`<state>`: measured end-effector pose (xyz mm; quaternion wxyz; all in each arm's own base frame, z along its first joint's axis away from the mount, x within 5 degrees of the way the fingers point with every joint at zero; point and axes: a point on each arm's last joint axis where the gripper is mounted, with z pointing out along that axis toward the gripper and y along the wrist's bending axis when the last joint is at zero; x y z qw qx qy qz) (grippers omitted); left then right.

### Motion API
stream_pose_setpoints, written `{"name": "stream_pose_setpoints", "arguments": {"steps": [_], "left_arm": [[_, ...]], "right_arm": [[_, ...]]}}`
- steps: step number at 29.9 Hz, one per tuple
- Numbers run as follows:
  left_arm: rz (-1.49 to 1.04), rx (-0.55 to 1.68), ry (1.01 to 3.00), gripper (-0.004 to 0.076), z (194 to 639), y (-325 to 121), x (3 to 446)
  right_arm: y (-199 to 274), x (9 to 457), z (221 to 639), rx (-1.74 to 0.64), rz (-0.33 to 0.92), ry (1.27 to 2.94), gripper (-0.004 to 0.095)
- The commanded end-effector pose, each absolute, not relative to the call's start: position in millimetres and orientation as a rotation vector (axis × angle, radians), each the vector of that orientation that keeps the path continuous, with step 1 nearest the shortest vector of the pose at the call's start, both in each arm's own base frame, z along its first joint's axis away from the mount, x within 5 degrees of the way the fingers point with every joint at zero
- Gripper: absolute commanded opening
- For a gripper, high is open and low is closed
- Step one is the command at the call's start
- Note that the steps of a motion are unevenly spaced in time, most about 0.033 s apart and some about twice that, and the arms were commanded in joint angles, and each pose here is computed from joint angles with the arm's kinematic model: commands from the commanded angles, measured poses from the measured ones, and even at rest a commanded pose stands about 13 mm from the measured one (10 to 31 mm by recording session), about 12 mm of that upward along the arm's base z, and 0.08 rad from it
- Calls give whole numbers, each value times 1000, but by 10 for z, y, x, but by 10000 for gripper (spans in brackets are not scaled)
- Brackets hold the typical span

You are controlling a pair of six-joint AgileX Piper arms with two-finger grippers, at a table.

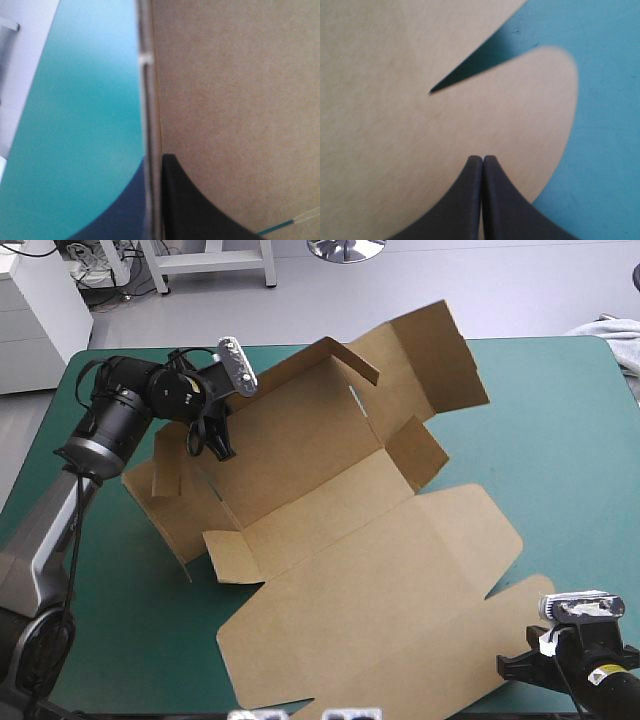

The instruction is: Fold the box

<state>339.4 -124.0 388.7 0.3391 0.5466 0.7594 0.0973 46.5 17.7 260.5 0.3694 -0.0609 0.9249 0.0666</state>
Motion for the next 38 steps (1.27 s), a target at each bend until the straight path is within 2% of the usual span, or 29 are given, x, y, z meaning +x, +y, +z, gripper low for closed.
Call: {"name": "stream_pose_setpoints", "arguments": {"steps": [1,9,15,23,33,38], "left_arm": [[334,1418,1732,-10,4312,-1458,3136],[407,1591,1531,-10,4338,-2129,2684],[509,1577,1474,-10,4180,-2470,2423],[583,1441,1475,-10,3944,-2679,2207],[654,1281,1378,-10,3676,-2828,1945],[669,1314,1368,-10,3532,-2848,1866]], "right_arm": [[178,504,2714,-145,170,2307,-17],[178,504,2714,-145,170,2307,-17],[177,505,2721,-89,194,2307,-17],[204,444,2910,-72,226,2294,-17],[228,301,3502,-19,228,2111,-17],[227,311,3713,-27,220,2068,-17]]}}
